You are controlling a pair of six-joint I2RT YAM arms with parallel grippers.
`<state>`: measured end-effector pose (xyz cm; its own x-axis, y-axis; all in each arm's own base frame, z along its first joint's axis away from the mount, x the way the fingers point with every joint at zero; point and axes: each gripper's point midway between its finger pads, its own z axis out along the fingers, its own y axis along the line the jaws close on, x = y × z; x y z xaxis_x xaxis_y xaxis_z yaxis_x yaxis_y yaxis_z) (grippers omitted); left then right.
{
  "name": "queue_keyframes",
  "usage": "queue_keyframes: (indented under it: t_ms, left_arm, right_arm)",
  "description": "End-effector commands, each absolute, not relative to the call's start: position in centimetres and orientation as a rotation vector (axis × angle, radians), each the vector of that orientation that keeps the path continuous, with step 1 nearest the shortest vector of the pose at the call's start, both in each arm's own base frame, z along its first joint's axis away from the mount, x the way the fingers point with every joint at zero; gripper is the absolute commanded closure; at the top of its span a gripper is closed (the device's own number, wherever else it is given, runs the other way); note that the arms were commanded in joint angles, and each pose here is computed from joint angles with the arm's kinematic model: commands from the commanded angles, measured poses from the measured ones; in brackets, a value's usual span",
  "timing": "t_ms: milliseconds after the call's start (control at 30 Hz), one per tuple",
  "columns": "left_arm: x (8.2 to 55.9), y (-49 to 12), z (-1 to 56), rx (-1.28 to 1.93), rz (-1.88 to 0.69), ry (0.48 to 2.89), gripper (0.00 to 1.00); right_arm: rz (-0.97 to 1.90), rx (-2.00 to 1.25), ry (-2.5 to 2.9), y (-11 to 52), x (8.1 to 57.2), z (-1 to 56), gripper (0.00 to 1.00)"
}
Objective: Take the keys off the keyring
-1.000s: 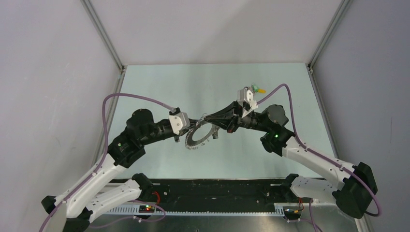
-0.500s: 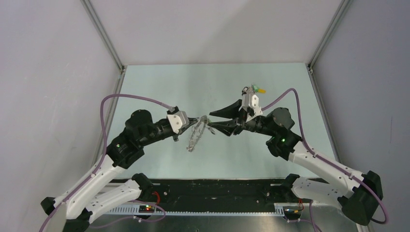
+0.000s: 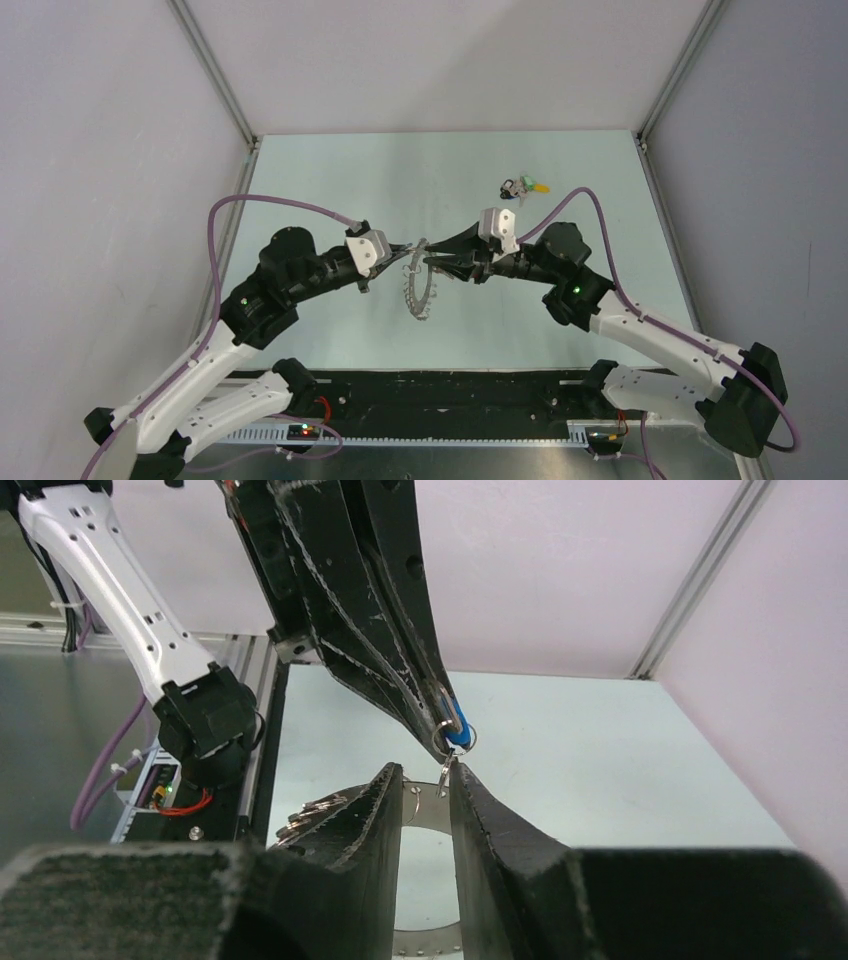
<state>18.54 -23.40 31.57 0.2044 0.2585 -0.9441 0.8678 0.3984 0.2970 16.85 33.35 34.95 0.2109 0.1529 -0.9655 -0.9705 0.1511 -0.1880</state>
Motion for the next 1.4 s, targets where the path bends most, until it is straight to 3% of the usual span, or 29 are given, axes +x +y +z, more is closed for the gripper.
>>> queue_keyframes:
  t_ms: [0,300,700,867,1067,1233,1300,1367]
  left_arm:
    - [18.3,-23.5,33.9,1.096,-0.592,1.26,1.0]
    - [18.1,-23.6,33.9,1.105,-0.605,1.255,1.0]
    - [17.8,-23.7,34.0,1.115,-0.615,1.245,1.0]
    - [17.8,-23.7,33.9,1.114,-0.615,1.246,1.0]
    - [17.8,-23.8,34.0,1.114,-0.617,1.245,1.0]
    - [17.8,-23.8,34.0,1.114,-0.616,1.246,1.0]
    - [17.9,-23.7,34.0,1.111,-0.613,1.249,1.0]
    - [18.0,-23.6,34.0,1.102,-0.604,1.251,1.0]
  right_arm:
    - [0.994,-1.089,0.948,34.1,17.3,36.1,0.72]
    - [0.99,-1.098,0.961,35.7,18.0,35.9,0.69]
    - [0.978,-1.081,0.984,36.3,18.9,35.7,0.72]
    - [0.954,-1.067,0.988,36.1,19.3,35.9,0.64]
    - [0.953,-1.095,0.963,36.0,18.8,36.0,0.63]
    - [0.962,-1.115,0.961,36.0,18.6,35.8,0.92]
    - [0.966,-1.12,0.965,36.0,18.5,35.7,1.0]
    - [0.96,-1.115,0.978,35.8,18.6,35.7,1.0]
